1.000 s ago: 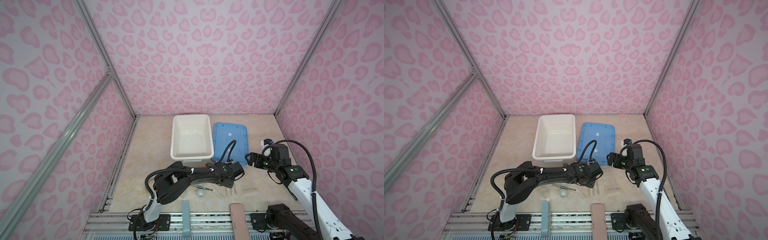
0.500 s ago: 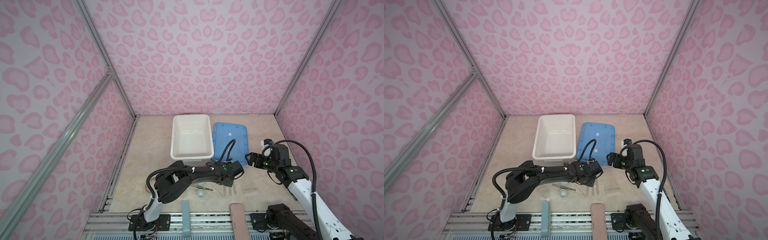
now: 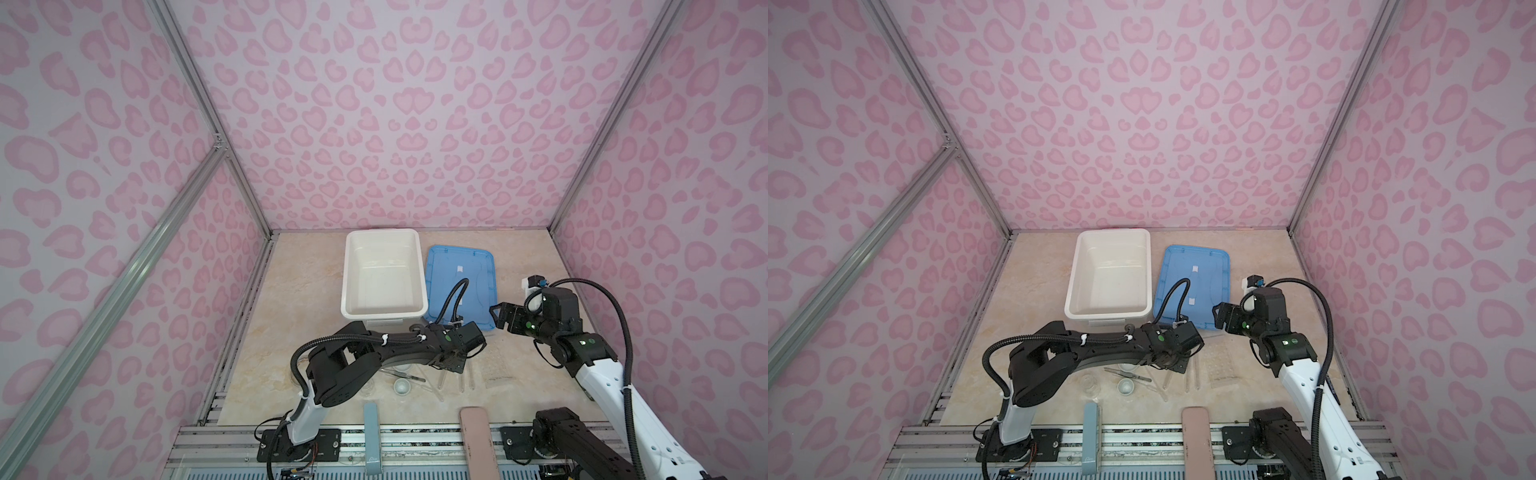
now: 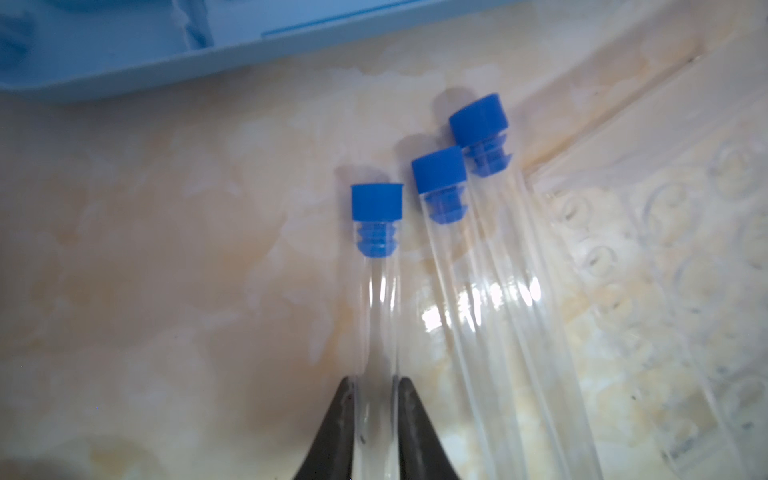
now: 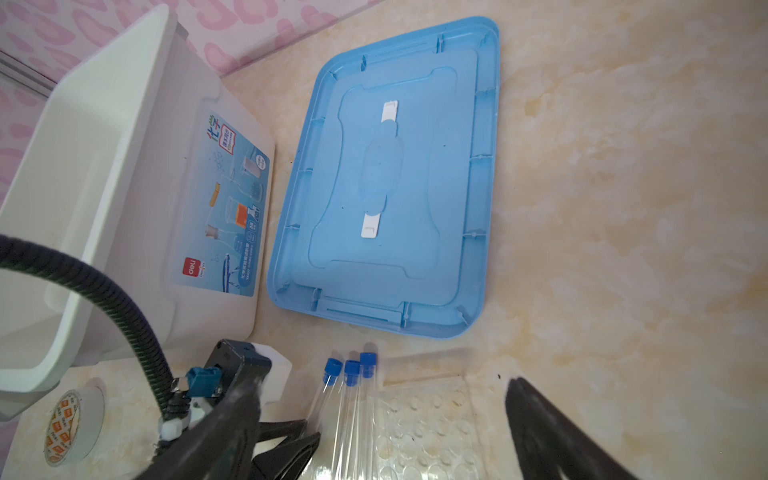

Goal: Organize the chemistry lab equipment
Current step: 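Lower the left gripper and close it on one blue-capped test tube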

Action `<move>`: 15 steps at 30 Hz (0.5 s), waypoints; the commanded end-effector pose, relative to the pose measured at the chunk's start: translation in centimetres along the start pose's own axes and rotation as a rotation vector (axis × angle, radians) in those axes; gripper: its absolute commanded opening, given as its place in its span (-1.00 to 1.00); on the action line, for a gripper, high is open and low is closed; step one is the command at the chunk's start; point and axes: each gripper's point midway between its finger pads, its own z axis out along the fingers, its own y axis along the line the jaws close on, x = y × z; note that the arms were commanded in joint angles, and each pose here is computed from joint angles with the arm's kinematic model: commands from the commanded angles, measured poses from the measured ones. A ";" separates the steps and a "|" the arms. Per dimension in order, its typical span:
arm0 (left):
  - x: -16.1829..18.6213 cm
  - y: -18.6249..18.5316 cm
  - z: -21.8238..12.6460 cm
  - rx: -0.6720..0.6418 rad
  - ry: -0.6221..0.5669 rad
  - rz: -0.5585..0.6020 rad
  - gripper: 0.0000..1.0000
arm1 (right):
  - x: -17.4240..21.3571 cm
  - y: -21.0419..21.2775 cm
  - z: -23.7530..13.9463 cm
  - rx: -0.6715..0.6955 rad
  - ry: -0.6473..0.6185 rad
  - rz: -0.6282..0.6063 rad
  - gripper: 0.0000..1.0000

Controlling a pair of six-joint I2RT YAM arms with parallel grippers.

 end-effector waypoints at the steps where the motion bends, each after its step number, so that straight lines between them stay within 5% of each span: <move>1: -1.2 -0.1 -0.9 0.013 -0.052 -0.011 -0.59 | -1.0 0.6 -0.4 -0.029 -0.061 -0.002 0.87; 9: -3.9 -0.7 -3.3 0.038 -0.156 -0.017 -0.65 | -0.6 1.2 -0.7 -0.103 -0.039 0.023 0.86; 15: -6.5 -2.0 -7.4 0.146 -0.298 -0.004 -0.68 | -0.3 3.7 -1.0 -0.280 0.018 0.052 0.80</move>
